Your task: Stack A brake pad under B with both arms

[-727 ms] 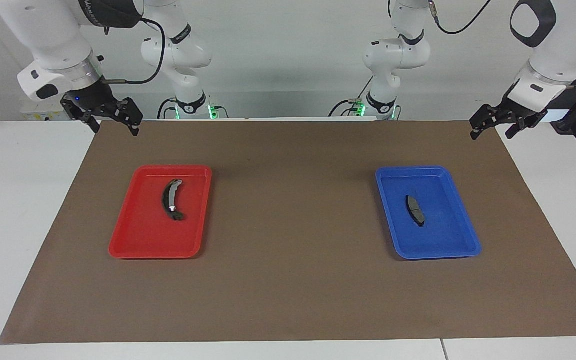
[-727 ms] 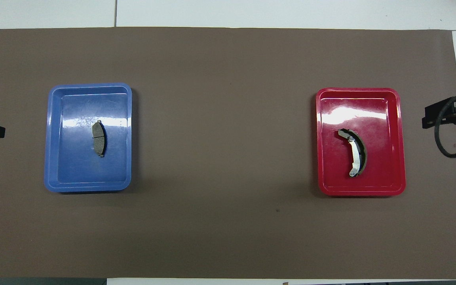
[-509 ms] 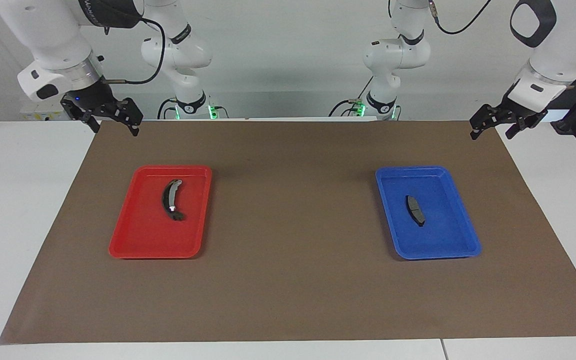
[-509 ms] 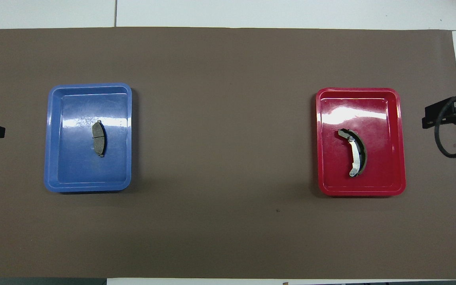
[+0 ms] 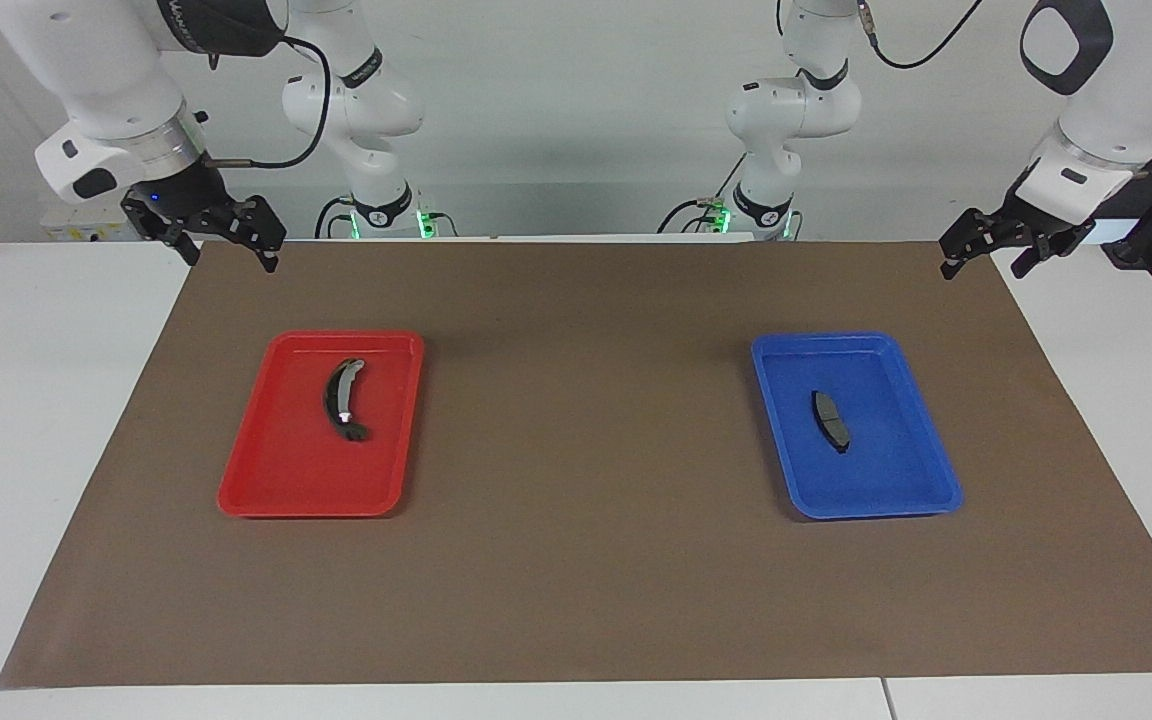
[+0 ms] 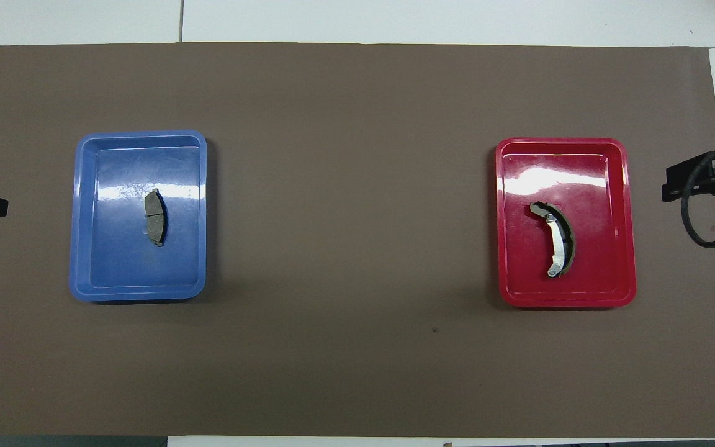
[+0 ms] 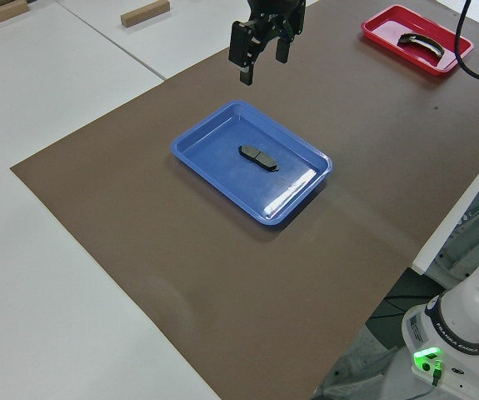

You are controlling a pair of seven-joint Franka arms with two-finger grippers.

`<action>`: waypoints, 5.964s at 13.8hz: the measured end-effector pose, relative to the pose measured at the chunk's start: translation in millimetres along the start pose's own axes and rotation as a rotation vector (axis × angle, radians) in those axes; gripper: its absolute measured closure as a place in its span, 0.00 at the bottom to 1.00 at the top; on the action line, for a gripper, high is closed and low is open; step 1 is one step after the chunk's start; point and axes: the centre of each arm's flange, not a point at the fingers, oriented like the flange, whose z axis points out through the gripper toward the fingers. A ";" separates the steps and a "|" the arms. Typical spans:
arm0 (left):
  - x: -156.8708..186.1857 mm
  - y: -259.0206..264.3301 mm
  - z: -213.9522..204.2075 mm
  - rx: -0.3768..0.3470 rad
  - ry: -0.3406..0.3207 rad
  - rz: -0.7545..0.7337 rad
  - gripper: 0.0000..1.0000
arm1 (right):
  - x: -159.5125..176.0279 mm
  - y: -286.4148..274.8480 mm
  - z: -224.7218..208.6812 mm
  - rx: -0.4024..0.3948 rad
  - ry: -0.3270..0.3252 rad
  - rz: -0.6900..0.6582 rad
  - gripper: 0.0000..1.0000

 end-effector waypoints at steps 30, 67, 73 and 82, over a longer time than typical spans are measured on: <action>17.7 80.2 238.8 0.006 0.115 -0.004 0.04 | -7.3 -4.6 90.9 0.054 0.090 -0.057 0.00; 6.0 458.0 297.2 -0.067 0.177 -0.030 0.20 | -2.8 -17.8 337.0 0.045 0.099 -0.307 0.57; 26.9 383.7 247.3 -0.028 0.140 -0.065 0.02 | 25.9 -27.0 264.1 0.057 0.035 -0.200 0.57; 44.8 121.6 175.7 0.000 0.108 -0.110 0.01 | 16.7 -240.5 213.3 0.073 0.088 -0.229 0.57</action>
